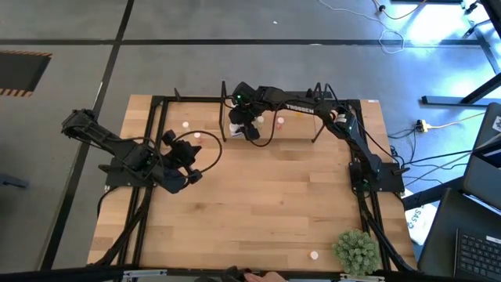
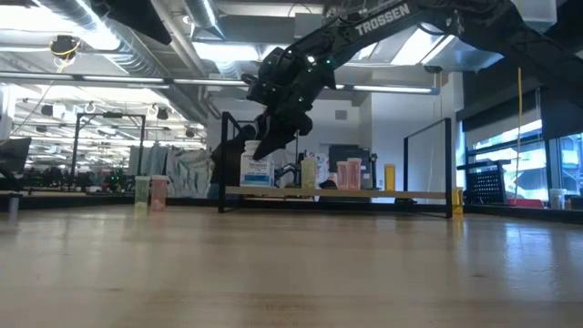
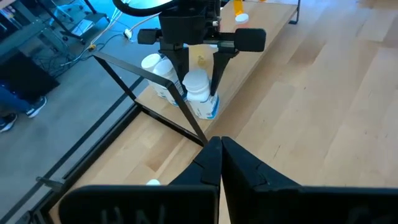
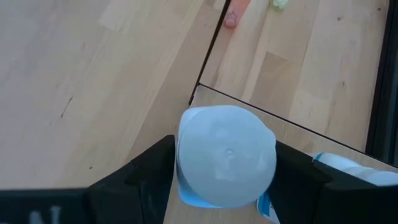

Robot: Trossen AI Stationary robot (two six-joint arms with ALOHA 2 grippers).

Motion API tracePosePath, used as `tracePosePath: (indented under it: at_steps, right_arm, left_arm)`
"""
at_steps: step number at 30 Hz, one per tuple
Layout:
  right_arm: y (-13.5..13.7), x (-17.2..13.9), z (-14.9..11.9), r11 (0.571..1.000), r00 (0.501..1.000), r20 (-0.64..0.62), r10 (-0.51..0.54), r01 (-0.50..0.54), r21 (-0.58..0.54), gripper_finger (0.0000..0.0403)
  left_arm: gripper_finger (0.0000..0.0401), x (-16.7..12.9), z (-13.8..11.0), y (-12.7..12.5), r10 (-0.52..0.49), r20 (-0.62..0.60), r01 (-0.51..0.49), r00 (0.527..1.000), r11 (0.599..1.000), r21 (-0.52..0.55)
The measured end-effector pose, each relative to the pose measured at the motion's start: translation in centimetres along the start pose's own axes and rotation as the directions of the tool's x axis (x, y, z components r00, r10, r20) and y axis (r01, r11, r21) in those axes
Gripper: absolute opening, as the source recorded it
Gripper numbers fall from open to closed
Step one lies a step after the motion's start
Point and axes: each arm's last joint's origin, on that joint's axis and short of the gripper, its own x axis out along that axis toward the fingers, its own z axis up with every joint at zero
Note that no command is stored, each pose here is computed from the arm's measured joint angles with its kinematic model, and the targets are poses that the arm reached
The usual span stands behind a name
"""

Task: Pick and place medicine bottles onto shelf by color
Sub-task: Put the white pill bottle on the shelf aligned with the other white pill bottles

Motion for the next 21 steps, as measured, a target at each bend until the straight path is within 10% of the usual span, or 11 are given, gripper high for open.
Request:
tracePosePath:
  at_steps: [21]
  right_arm:
    - [-0.04, -0.12, 0.08, 1.000, 1.000, 0.005, -0.003, 0.003, -0.002, 0.0222]
  left_arm:
    - [0.0000, 0.01, 0.00, -0.01, -0.001, -0.001, 0.001, 1.000, 1.000, 0.000]
